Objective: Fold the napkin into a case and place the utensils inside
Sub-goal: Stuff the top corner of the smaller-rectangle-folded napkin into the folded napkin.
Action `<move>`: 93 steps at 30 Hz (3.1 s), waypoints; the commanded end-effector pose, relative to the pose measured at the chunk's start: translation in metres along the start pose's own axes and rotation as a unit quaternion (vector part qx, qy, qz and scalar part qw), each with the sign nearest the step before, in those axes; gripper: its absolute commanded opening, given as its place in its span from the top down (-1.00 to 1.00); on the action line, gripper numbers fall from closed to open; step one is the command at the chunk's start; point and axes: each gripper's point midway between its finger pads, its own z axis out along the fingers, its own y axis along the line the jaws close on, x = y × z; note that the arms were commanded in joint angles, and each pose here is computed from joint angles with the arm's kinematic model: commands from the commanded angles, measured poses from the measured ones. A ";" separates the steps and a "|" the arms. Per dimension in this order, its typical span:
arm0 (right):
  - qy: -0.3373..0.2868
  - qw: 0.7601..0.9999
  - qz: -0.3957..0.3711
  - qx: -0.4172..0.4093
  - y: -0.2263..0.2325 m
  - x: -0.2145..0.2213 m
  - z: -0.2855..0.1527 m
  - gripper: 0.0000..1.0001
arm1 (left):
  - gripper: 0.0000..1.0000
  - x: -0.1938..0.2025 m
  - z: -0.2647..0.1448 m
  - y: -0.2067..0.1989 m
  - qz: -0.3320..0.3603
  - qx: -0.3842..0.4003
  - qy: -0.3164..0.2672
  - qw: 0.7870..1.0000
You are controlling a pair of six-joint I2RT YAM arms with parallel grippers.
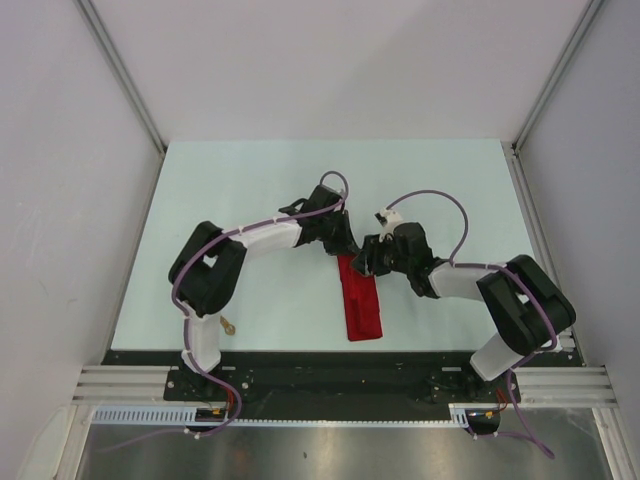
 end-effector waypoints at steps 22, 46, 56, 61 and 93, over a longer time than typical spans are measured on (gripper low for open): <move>-0.072 0.997 -0.023 0.002 0.013 -0.030 0.001 0.74 | 1.00 0.000 -0.026 -0.035 -0.073 0.109 0.001 0.991; 0.013 0.999 -0.002 -0.031 0.000 -0.018 -0.026 1.00 | 0.84 -0.006 -0.041 0.005 0.162 -0.042 -0.088 0.982; 0.017 0.999 0.014 -0.033 -0.007 -0.016 -0.025 1.00 | 0.48 0.005 -0.016 0.002 0.237 -0.097 -0.065 0.964; 0.019 0.999 0.024 -0.035 -0.008 -0.014 -0.023 1.00 | 0.26 0.003 -0.011 0.009 0.243 -0.126 -0.067 0.960; 0.042 0.986 0.164 -0.002 0.006 0.007 -0.004 1.00 | 1.00 -0.002 -0.018 -0.017 0.220 -0.083 -0.087 0.968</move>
